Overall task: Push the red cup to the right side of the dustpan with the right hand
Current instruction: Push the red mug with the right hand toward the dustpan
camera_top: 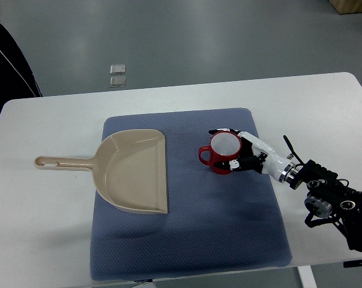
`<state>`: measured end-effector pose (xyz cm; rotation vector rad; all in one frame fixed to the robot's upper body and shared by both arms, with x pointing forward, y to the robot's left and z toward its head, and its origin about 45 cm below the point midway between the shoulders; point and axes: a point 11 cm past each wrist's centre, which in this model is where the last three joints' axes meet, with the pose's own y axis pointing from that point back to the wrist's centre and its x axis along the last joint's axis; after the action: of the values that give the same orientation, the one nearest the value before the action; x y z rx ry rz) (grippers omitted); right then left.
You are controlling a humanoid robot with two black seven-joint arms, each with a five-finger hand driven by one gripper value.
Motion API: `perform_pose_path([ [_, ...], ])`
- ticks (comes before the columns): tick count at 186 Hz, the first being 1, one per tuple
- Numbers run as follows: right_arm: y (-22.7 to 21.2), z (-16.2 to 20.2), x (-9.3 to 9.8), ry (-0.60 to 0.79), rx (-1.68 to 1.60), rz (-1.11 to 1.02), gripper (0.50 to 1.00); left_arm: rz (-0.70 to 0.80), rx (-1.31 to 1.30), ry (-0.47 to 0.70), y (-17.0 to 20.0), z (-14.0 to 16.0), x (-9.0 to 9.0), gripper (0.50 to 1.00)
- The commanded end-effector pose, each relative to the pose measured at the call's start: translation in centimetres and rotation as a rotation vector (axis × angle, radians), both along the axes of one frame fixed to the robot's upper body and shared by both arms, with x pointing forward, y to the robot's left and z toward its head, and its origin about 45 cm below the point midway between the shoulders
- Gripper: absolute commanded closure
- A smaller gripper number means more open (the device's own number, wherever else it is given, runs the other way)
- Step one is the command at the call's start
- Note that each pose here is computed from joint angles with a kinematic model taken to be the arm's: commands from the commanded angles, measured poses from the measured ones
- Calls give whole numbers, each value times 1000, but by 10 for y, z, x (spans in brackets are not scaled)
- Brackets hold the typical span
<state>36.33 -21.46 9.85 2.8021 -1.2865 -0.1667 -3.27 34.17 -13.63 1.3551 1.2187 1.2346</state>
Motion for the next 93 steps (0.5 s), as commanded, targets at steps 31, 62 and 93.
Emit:
perform_pose_path([
  [31, 10, 2, -1, -12, 0, 2, 566, 0, 0, 0, 0, 0, 0, 500],
  [62, 18, -2, -7, 0, 0, 10, 566, 0, 0, 0, 0, 0, 0, 500],
  [93, 26, -1, -11, -9, -10, 22, 566, 0, 0, 0, 0, 0, 0, 500],
])
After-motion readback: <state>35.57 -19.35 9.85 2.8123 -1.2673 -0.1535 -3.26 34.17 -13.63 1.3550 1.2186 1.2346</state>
